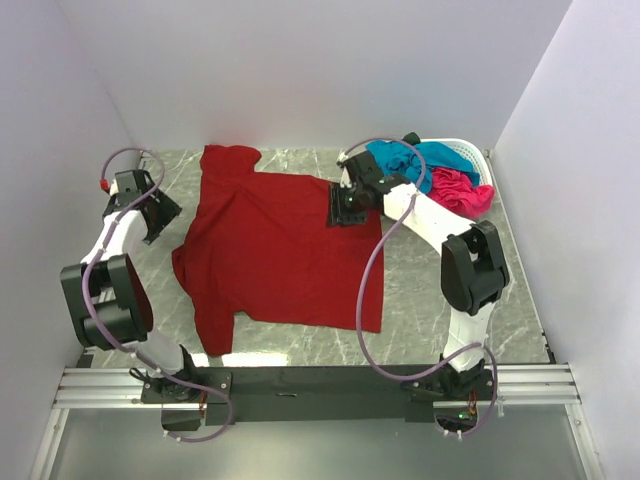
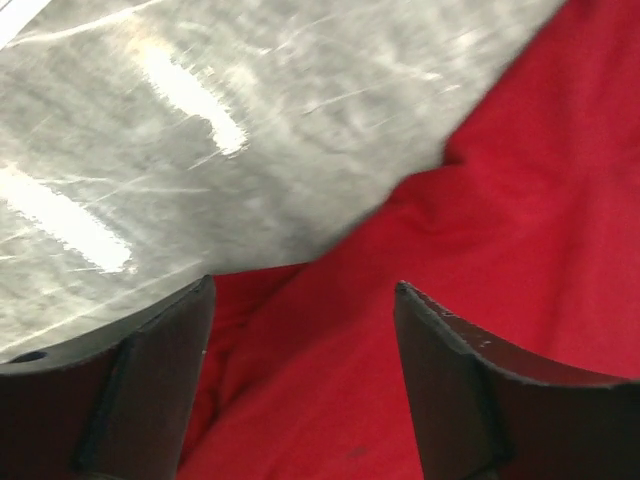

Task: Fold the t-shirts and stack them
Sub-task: Flatten the tshirt out

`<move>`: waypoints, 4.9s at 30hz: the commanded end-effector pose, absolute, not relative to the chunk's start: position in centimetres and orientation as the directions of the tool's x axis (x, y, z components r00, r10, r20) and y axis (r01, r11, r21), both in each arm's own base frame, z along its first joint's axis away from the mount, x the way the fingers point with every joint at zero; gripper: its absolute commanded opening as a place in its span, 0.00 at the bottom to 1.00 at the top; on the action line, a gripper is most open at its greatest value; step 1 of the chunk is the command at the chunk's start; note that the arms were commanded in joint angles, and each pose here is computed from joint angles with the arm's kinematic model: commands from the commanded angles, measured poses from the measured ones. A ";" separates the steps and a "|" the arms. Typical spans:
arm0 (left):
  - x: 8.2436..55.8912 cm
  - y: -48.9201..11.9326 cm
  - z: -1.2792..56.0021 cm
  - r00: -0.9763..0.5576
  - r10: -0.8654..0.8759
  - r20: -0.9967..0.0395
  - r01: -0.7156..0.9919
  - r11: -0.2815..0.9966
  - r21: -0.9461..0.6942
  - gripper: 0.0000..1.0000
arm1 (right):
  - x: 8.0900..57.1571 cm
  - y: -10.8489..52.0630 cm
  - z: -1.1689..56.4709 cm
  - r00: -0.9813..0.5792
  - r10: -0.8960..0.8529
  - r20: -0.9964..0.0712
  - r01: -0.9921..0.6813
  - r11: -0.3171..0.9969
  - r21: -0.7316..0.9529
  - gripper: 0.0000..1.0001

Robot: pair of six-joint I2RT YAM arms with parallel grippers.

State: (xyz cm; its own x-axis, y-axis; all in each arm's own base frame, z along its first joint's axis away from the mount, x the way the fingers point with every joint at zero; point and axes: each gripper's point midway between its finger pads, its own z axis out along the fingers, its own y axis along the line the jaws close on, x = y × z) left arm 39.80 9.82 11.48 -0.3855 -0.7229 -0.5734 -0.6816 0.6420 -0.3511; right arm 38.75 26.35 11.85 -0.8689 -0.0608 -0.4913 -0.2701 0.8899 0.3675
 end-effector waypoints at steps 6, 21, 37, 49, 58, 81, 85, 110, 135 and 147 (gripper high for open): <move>38.0 11.3 8.2 -0.481 -0.666 -0.570 -0.710 0.677 -0.193 0.69 | 37.5 25.7 13.4 -0.851 -0.022 -0.524 -0.254 0.891 0.375 0.50; 35.4 10.2 3.3 -0.554 -0.682 -0.477 -0.718 0.682 -0.139 0.65 | 35.5 23.9 13.7 -0.852 0.017 -0.524 -0.206 0.908 0.365 0.49; 34.5 9.1 0.9 -0.590 -0.687 -0.424 -0.702 0.696 -0.150 0.03 | 33.9 22.6 14.7 -0.838 0.047 -0.544 -0.183 0.915 0.360 0.49; 34.5 11.8 7.7 -0.434 -0.672 -0.600 -0.740 0.646 -0.189 0.00 | 33.1 22.0 14.7 -0.837 0.051 -0.545 -0.176 0.918 0.355 0.49; 30.6 13.6 11.3 -0.333 -0.638 -0.694 -0.778 0.602 -0.180 0.00 | 32.8 21.7 12.5 -0.862 0.034 -0.506 -0.160 0.929 0.334 0.49; 32.6 10.2 15.5 -0.207 -0.745 -0.634 -0.681 0.575 -0.453 0.65 | 33.1 21.4 8.5 -0.903 0.002 -0.430 -0.129 0.952 0.276 0.49; 36.7 3.4 14.8 -0.342 -0.692 -0.636 -0.576 0.689 -0.440 0.70 | 33.4 21.4 6.9 -0.913 -0.003 -0.408 -0.121 0.957 0.263 0.48; 34.1 -19.8 0.9 -0.881 -0.354 -0.312 -0.206 0.883 -0.422 0.77 | 29.1 15.0 -0.3 -0.973 0.127 -0.193 0.108 0.988 0.109 0.45; 38.2 -4.5 14.1 -0.592 -0.604 -0.533 -0.411 0.796 -0.444 0.79 | 30.6 12.6 3.4 -0.935 0.230 -0.270 0.180 0.964 0.196 0.46; 37.4 1.0 7.5 -0.614 -0.601 -0.512 -0.539 0.793 -0.283 0.56 | 30.5 12.7 4.4 -0.928 0.232 -0.292 0.174 0.962 0.212 0.46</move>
